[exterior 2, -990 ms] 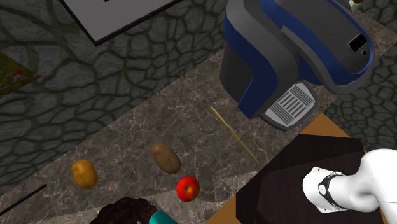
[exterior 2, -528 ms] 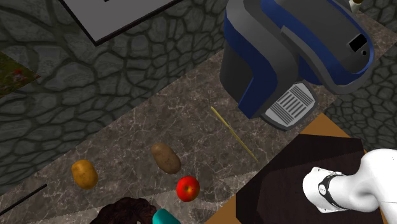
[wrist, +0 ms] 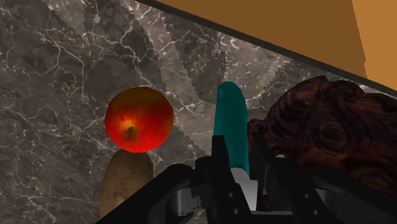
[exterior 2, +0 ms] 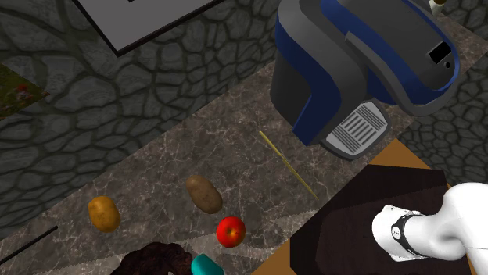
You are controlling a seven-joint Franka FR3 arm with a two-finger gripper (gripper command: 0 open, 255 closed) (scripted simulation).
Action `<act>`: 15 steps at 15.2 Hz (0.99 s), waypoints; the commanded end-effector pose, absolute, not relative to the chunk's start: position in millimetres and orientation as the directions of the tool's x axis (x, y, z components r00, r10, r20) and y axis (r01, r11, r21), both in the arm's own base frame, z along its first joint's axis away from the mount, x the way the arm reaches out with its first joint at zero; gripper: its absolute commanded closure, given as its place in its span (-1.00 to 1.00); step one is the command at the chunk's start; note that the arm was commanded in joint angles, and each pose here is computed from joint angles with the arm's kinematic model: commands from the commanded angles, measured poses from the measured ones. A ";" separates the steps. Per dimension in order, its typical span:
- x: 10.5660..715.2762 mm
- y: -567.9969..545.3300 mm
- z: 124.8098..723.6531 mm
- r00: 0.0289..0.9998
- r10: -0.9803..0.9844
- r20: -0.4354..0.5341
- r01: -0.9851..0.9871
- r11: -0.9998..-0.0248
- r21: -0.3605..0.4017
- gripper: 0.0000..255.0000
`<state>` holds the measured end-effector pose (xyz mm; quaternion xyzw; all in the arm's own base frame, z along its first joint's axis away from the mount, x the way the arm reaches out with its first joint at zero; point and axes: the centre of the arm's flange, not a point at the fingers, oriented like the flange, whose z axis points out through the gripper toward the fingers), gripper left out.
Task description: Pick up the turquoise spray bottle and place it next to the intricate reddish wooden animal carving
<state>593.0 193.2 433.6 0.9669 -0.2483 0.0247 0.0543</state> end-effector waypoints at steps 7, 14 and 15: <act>592.7 192.4 424.6 0.875 -0.477 0.075 -0.483 -0.871 0.092 1.00; 592.6 192.4 424.6 0.875 -0.477 0.075 -0.483 -0.871 0.092 -1.00; 592.6 192.4 424.6 0.875 -0.477 0.075 -0.483 -0.871 0.092 -1.00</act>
